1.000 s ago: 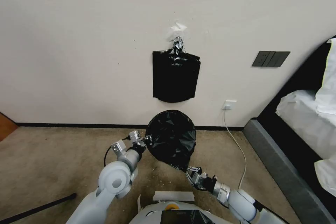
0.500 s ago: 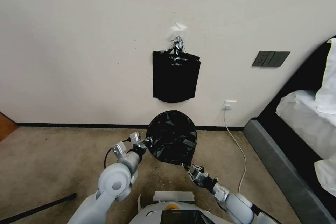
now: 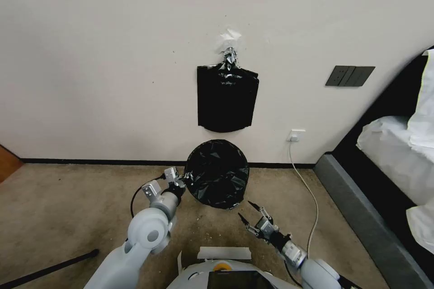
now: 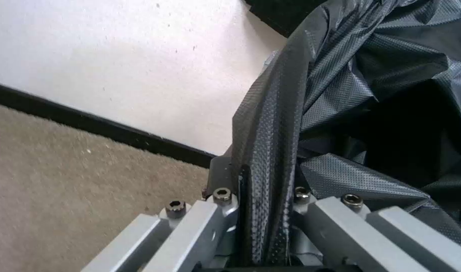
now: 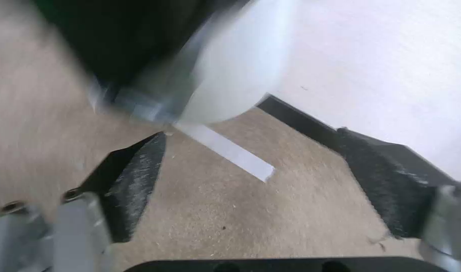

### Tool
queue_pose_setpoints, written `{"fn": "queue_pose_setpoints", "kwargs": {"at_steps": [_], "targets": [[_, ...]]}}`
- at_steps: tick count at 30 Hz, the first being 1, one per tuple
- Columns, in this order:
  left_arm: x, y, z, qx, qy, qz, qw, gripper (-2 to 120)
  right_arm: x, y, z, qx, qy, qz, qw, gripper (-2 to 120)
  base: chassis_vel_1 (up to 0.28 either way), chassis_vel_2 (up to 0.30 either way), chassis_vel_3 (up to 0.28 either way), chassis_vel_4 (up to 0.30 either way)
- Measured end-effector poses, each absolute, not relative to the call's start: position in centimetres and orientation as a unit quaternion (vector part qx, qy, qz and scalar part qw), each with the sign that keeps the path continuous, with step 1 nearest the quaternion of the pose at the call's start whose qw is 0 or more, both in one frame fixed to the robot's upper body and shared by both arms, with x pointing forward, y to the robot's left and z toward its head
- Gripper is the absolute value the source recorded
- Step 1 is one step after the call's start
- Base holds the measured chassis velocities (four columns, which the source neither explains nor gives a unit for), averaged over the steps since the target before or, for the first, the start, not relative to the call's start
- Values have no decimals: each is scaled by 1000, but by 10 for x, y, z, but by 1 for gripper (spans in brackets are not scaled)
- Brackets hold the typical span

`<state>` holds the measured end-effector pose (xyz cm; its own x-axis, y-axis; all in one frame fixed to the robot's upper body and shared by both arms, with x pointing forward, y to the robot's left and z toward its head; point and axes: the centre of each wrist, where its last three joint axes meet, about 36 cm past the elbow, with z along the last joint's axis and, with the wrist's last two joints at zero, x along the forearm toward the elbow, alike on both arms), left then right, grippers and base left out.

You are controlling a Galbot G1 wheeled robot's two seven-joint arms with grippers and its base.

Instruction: Place a trash bag onto the trash bin.

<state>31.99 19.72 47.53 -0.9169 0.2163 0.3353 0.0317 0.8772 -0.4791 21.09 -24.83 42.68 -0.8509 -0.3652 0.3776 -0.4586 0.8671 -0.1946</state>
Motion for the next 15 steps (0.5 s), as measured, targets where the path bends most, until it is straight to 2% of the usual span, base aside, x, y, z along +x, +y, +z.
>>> {"fn": "queue_pose_setpoints", "kwargs": {"at_steps": [3, 4, 6, 7, 8, 11, 12, 15], "targets": [[317, 195, 468, -69, -955, 220, 185, 3, 207, -236, 482, 212, -957, 94, 176, 69, 0, 0, 0, 0], [317, 195, 468, -69, -955, 220, 185, 3, 207, -236, 482, 212, -957, 94, 176, 69, 0, 0, 0, 0], [317, 193, 465, -72, -957, 215, 180, 3, 206, -236, 501, 205, -955, 80, 197, 59, 0, 0, 0, 0], [317, 191, 465, -74, -957, 215, 179, 3, 209, -239, 505, 196, -953, 79, 219, 53, 0, 0, 0, 0], [317, 191, 465, -74, -957, 215, 179, 3, 209, -239, 505, 196, -953, 79, 219, 53, 0, 0, 0, 0], [316, 187, 459, -77, -959, 206, 178, 3, 215, -242, 509, 189, -950, 76, 235, 38, 0, 0, 0, 0], [316, 187, 459, -77, -959, 206, 178, 3, 215, -242, 509, 189, -950, 76, 235, 38, 0, 0, 0, 0], [314, 182, 454, -81, -962, 193, 172, 3, 223, -241, 513, 196, -953, 58, 222, 26, 0, 0, 0, 0]]}}
